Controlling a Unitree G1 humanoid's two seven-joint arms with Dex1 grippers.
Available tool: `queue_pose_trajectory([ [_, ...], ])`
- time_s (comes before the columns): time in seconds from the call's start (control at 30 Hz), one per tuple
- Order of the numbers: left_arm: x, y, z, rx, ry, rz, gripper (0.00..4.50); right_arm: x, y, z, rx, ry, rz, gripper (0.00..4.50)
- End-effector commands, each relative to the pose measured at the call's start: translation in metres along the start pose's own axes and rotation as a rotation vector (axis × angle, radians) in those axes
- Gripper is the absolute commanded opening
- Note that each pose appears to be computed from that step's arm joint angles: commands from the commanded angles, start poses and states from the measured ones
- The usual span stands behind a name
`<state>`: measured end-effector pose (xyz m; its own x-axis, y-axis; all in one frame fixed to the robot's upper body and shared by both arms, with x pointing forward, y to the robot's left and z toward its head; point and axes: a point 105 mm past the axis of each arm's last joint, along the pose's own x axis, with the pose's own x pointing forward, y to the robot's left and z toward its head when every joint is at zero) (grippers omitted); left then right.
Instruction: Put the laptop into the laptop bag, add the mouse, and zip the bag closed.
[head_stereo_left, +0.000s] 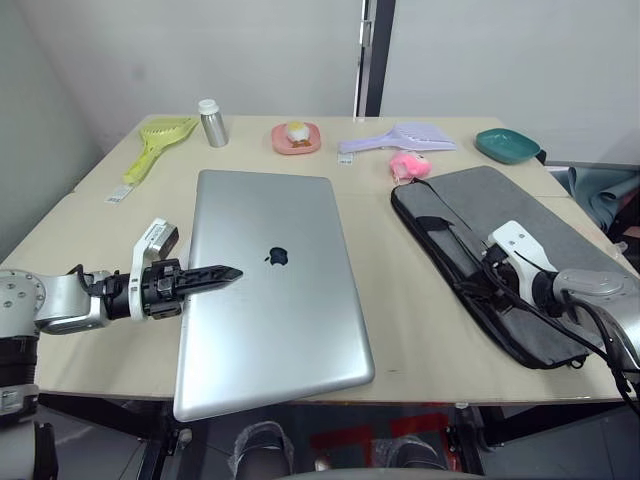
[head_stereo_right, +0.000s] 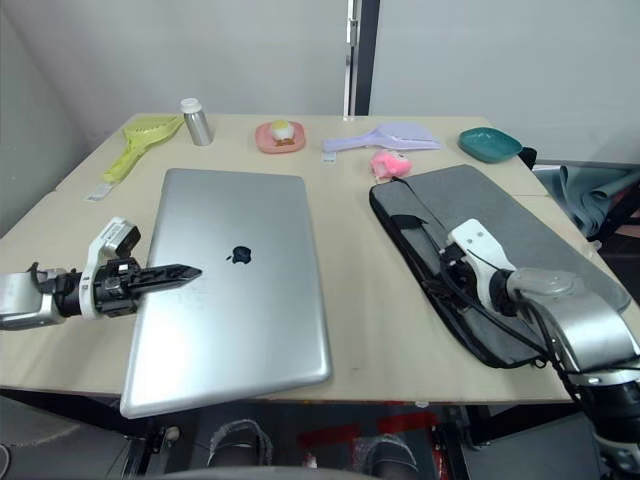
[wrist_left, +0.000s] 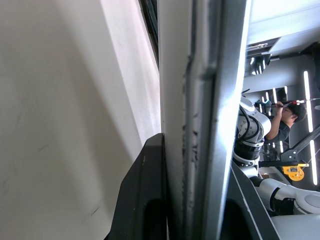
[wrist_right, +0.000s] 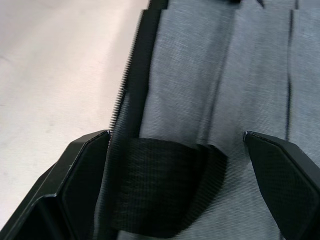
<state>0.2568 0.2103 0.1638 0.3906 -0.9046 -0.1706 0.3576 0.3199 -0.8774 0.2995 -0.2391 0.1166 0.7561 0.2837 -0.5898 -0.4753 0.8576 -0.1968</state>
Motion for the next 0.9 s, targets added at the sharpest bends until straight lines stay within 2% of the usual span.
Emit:
queue_pose_trajectory([
  [0.03,0.000,-0.023,0.011,0.065,-0.037,-0.107,0.37,0.000,-0.010,0.001,-0.032,0.003,-0.048,4.49],
  [0.07,0.000,-0.021,0.011,0.061,-0.040,-0.108,0.37,0.003,-0.012,-0.003,-0.030,0.012,-0.050,3.97],
  [0.33,0.004,-0.018,0.011,0.057,-0.049,-0.111,0.37,0.003,-0.020,-0.006,-0.024,0.007,-0.053,1.38],
  [0.37,0.004,-0.018,0.011,0.057,-0.050,-0.110,0.37,0.003,-0.019,-0.007,-0.028,0.010,-0.049,0.96],
  [0.4,0.005,-0.017,0.011,0.056,-0.049,-0.108,0.37,0.004,-0.017,-0.007,-0.033,0.009,-0.038,0.78],
  [0.47,0.007,-0.015,0.011,0.055,-0.050,-0.102,0.37,0.004,-0.014,-0.007,-0.038,0.007,-0.024,0.07],
  [0.6,0.015,-0.007,0.019,0.041,-0.072,-0.071,0.37,0.004,-0.010,0.002,-0.025,-0.025,-0.005,0.03],
  [0.77,0.024,-0.007,0.025,0.011,-0.095,-0.101,0.37,-0.016,-0.007,0.050,0.059,-0.204,0.046,0.03],
  [0.9,0.031,-0.009,0.027,-0.019,-0.108,-0.142,0.37,-0.026,-0.005,0.065,0.089,-0.246,0.058,0.03],
])
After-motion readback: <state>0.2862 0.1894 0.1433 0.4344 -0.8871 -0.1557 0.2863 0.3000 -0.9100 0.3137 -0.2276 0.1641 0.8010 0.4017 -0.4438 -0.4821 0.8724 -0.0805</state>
